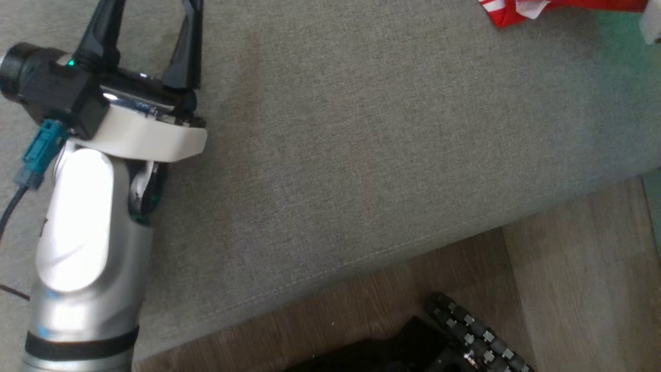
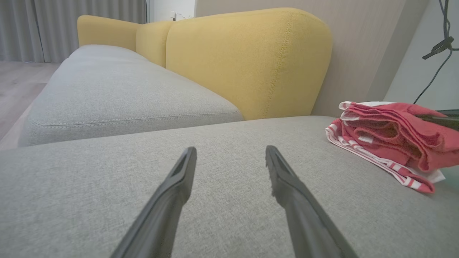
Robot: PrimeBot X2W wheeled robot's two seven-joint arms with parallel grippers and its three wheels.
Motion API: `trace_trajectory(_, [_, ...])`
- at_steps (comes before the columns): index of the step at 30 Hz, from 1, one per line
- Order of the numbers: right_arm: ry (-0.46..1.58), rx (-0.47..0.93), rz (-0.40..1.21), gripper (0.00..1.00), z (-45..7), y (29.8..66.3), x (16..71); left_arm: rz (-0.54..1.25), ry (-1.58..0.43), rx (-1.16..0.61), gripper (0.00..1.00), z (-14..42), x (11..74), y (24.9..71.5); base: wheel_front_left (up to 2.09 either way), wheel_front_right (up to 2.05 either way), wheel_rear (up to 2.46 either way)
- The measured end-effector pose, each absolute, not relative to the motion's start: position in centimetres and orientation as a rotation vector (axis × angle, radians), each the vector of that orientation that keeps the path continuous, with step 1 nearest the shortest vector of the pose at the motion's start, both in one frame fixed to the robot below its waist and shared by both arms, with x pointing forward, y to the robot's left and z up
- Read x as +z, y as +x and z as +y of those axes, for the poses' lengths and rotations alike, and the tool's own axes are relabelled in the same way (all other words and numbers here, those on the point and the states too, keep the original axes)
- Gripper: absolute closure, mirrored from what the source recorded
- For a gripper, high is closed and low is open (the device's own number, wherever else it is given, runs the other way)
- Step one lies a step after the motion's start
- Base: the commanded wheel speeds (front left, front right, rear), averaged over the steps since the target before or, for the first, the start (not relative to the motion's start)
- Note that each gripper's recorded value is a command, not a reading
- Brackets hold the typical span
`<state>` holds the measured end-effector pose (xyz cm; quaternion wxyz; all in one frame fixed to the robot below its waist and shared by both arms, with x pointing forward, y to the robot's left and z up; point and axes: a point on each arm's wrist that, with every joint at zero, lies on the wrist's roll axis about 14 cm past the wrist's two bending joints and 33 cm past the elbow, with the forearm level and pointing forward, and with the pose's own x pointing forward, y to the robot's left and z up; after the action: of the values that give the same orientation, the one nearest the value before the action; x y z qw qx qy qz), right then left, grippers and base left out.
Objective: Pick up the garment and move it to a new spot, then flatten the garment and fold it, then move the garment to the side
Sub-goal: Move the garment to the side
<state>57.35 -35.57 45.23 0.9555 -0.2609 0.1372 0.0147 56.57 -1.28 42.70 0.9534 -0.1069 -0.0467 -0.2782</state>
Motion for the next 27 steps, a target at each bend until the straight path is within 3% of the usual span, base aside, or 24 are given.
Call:
trace_trajectory(2, [-0.505, 0.011, 0.290, 1.00, -35.7, 57.3, 44.6, -0.093, -0.221, -0.569, 0.00, -1.5, 42.4, 56.7, 0.00, 0.00, 0.00])
trace_trajectory(4, [-0.512, 0.000, 0.296, 0.00, -36.0, 57.2, 44.4, -0.093, -0.223, -0.571, 0.00, -1.5, 42.3, 56.8, 0.00, 0.00, 0.00])
trace_trajectory(16, [-0.442, -0.001, 0.105, 0.00, -33.4, 58.5, 50.7, -0.168, -0.232, -0.542, 0.00, -0.8, 47.3, 55.9, 0.00, 0.00, 0.00])
trace_trajectory(27, [-0.211, 0.119, -0.129, 0.00, -24.6, 55.9, 56.2, -0.189, -0.214, -0.433, 0.00, 3.7, 51.6, 51.2, 0.00, 0.00, 0.00])
